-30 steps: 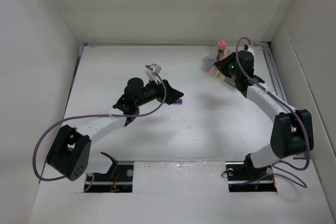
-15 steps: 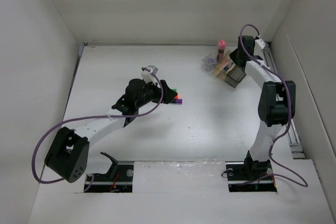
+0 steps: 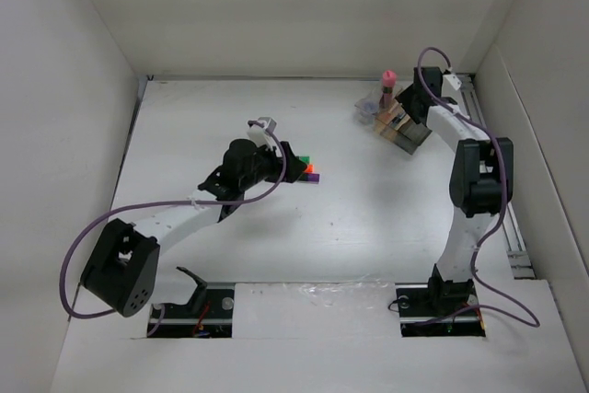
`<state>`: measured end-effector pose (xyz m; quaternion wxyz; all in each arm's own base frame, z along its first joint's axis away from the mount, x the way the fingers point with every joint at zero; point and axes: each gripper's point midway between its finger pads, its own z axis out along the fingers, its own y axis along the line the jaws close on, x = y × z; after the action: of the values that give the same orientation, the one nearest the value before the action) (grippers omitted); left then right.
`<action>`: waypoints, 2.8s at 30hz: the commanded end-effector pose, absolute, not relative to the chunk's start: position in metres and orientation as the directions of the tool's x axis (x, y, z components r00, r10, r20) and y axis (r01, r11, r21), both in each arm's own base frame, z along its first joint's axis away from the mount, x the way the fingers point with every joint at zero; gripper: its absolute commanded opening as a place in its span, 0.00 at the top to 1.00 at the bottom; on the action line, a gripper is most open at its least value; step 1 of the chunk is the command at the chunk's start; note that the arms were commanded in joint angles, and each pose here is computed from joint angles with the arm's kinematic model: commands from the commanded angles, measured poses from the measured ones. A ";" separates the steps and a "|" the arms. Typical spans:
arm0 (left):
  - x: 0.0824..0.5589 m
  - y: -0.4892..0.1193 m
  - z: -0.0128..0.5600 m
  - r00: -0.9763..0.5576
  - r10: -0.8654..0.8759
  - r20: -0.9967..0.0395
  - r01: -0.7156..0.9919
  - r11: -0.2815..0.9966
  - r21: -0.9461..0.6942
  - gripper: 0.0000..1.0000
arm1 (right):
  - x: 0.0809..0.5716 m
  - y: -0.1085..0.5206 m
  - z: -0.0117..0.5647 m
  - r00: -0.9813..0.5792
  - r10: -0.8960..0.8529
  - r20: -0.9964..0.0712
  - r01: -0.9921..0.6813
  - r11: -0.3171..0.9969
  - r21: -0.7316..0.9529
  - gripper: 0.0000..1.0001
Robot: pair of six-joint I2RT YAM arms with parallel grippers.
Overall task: Sort the stationery into containers
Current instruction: Place the stationery into the container, then grab a piece of stationery with the left arm
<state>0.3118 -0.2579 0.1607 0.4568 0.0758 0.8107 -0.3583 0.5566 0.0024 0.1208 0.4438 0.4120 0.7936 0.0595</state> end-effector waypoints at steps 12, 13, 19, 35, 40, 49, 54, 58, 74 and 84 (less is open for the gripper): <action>0.339 -0.244 0.154 -0.527 -0.111 -0.843 0.406 0.838 -0.364 0.61 | 0.460 0.072 0.229 -0.250 0.706 -0.662 0.323 0.705 0.631 0.76; 0.339 -0.244 0.150 -0.534 -0.107 -0.839 0.403 0.840 -0.363 0.63 | 0.448 0.077 0.239 -0.245 0.715 -0.655 0.298 0.698 0.651 0.85; 0.348 -0.244 0.112 -0.575 0.032 -0.817 0.377 0.897 -0.231 0.72 | 0.397 0.107 0.207 -0.343 0.704 -0.622 0.246 0.706 0.664 1.00; 0.358 -0.267 0.068 -0.585 0.288 -0.758 0.391 0.919 0.047 0.58 | 0.348 0.130 0.226 -0.392 0.684 -0.614 0.086 0.692 0.716 0.58; 0.360 -0.277 0.063 -0.595 0.308 -0.742 0.426 0.904 0.034 0.57 | 0.346 0.129 0.233 -0.381 0.688 -0.618 0.073 0.688 0.722 0.58; 0.361 -0.280 0.052 -0.607 0.321 -0.727 0.465 0.885 0.002 0.57 | 0.346 0.129 0.231 -0.387 0.688 -0.613 0.068 0.685 0.725 0.57; 0.365 -0.277 0.050 -0.621 0.314 -0.718 0.462 0.887 -0.011 0.57 | 0.345 0.131 0.231 -0.394 0.686 -0.611 0.063 0.683 0.727 0.57; 0.361 -0.280 0.041 -0.634 0.324 -0.702 0.478 0.878 -0.027 0.57 | 0.345 0.131 0.231 -0.394 0.686 -0.611 0.063 0.683 0.727 0.57; 0.302 -0.284 0.021 -0.798 0.198 -0.569 0.411 0.870 -0.273 0.57 | 0.341 0.132 0.233 -0.398 0.685 -0.610 0.048 0.679 0.732 0.54; 0.293 -0.298 0.068 -0.739 0.158 -0.655 0.460 0.828 -0.319 0.36 | 0.340 0.131 0.236 -0.393 0.681 -0.618 0.038 0.684 0.729 0.53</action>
<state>0.2967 -0.2915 0.0392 0.2974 0.1686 0.9153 -0.2131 0.3395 0.1296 0.2188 0.4759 0.2469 0.7866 0.3064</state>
